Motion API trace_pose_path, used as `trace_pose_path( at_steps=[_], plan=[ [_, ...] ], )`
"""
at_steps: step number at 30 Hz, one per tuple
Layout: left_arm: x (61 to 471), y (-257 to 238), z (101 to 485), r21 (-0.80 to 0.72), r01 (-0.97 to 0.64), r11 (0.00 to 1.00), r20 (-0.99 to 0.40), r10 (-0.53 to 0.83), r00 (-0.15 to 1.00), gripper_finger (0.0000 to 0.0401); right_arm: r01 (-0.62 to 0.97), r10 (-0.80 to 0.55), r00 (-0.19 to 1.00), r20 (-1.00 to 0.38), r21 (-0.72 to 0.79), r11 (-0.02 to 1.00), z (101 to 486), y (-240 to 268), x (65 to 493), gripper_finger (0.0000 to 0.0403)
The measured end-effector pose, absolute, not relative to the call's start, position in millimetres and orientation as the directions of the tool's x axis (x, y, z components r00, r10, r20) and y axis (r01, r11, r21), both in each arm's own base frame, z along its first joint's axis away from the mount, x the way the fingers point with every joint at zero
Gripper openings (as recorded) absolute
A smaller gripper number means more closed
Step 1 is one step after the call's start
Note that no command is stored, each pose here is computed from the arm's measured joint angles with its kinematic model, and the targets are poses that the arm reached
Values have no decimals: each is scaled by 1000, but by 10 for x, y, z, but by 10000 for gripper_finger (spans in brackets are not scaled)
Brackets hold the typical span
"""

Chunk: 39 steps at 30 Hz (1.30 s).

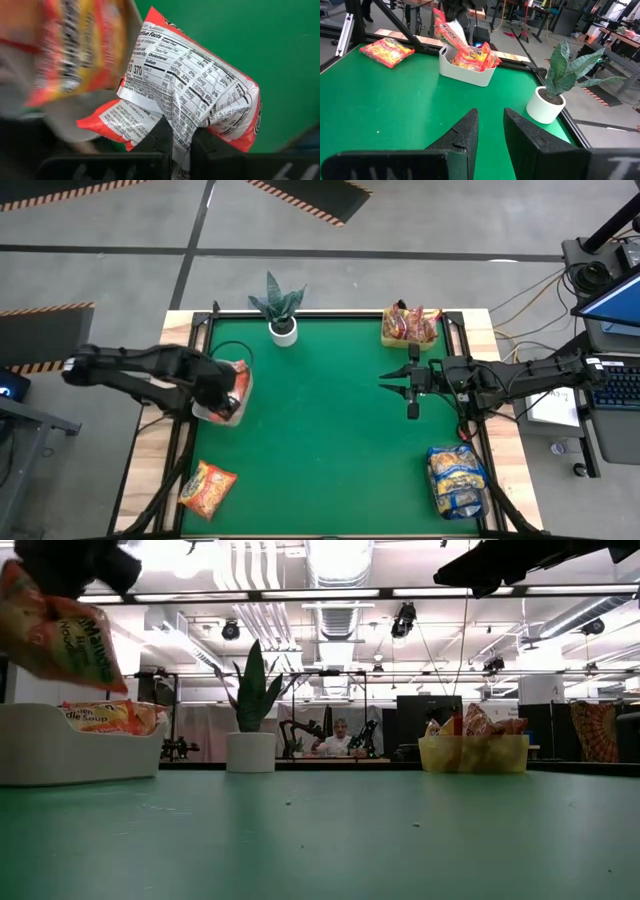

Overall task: Sort Maruchan noodles
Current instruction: Put the orange noodle pack into the white bin

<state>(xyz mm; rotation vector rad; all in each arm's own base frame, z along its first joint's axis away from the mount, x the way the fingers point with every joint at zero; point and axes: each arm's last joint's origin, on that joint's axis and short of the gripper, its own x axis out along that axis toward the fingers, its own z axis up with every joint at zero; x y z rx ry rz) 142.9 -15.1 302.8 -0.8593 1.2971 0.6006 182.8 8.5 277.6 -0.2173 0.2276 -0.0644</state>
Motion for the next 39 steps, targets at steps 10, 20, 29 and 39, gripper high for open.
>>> trace_pose_path(
  at_steps=[10, 20, 29, 39],
  plan=[
    [1143, 14, 2429, -314, -899, 304, -945, -193, 265, 3, 39, -88, 972, -217, -220, 975, 2776, 85, 1828, 82],
    [1139, 38, 2536, -336, -889, 311, -942, -113, 316, 33, 36, -88, 972, -218, -229, 973, 2775, 85, 1827, 82],
    [1101, 55, 2767, -273, -908, 319, -961, -50, 271, 80, 37, -88, 972, -218, -229, 973, 2774, 85, 1827, 82],
    [1177, 58, 2970, -306, -883, 355, -949, -47, 310, 110, 36, -88, 972, -218, -229, 973, 2773, 85, 1827, 82]
  ],
)
